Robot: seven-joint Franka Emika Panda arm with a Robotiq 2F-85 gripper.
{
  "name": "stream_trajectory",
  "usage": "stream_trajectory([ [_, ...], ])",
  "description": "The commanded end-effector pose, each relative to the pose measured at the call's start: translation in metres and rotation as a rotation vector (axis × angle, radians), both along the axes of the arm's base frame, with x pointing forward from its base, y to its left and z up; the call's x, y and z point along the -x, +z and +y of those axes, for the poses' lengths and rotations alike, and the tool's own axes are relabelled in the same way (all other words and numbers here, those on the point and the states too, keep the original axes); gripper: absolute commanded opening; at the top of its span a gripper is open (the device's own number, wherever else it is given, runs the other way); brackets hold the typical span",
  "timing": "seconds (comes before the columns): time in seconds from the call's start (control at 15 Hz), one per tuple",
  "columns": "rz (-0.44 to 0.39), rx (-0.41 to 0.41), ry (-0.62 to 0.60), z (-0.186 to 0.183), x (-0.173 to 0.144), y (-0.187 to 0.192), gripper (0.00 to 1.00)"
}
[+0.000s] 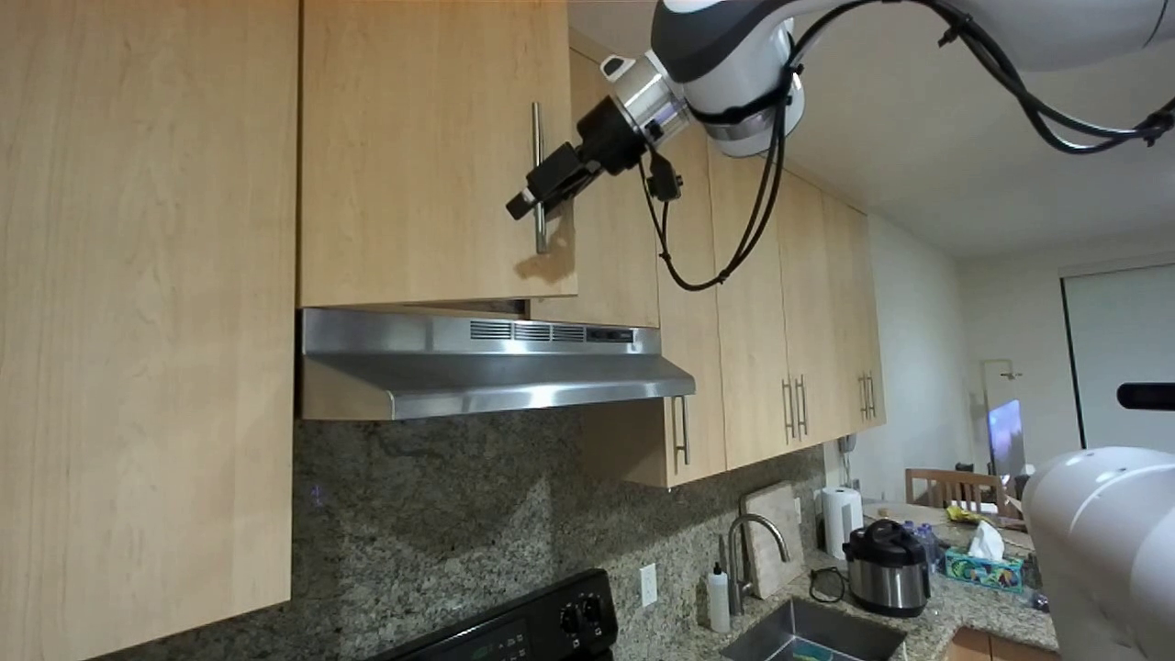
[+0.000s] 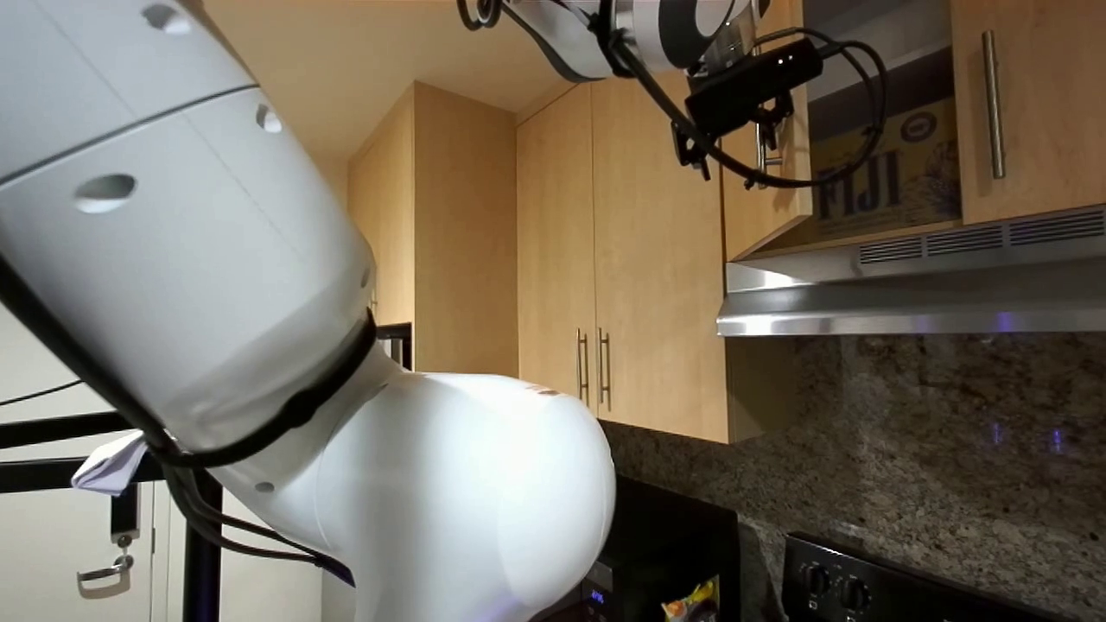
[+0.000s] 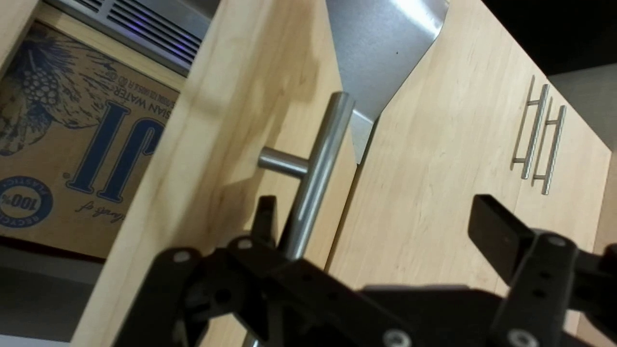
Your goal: Open the left cabinet door at the top
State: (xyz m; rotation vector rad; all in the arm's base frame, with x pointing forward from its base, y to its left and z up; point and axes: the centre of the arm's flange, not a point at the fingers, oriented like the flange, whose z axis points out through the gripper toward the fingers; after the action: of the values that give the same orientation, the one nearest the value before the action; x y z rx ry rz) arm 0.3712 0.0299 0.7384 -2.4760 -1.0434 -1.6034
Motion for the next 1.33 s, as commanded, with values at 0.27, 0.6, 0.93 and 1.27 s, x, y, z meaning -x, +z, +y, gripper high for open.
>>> stream_trajectory([
  [0.27, 0.032, 0.079, 0.162, 0.044, 0.051, 0.011, 1.00],
  [0.6, 0.034, 0.160, 0.263, 0.066, 0.082, 0.015, 1.00],
  [0.93, 0.018, 0.200, 0.473, 0.116, 0.093, 0.022, 1.00],
  [1.27, -0.084, 0.239, 0.512, 0.126, 0.106, 0.027, 1.00],
])
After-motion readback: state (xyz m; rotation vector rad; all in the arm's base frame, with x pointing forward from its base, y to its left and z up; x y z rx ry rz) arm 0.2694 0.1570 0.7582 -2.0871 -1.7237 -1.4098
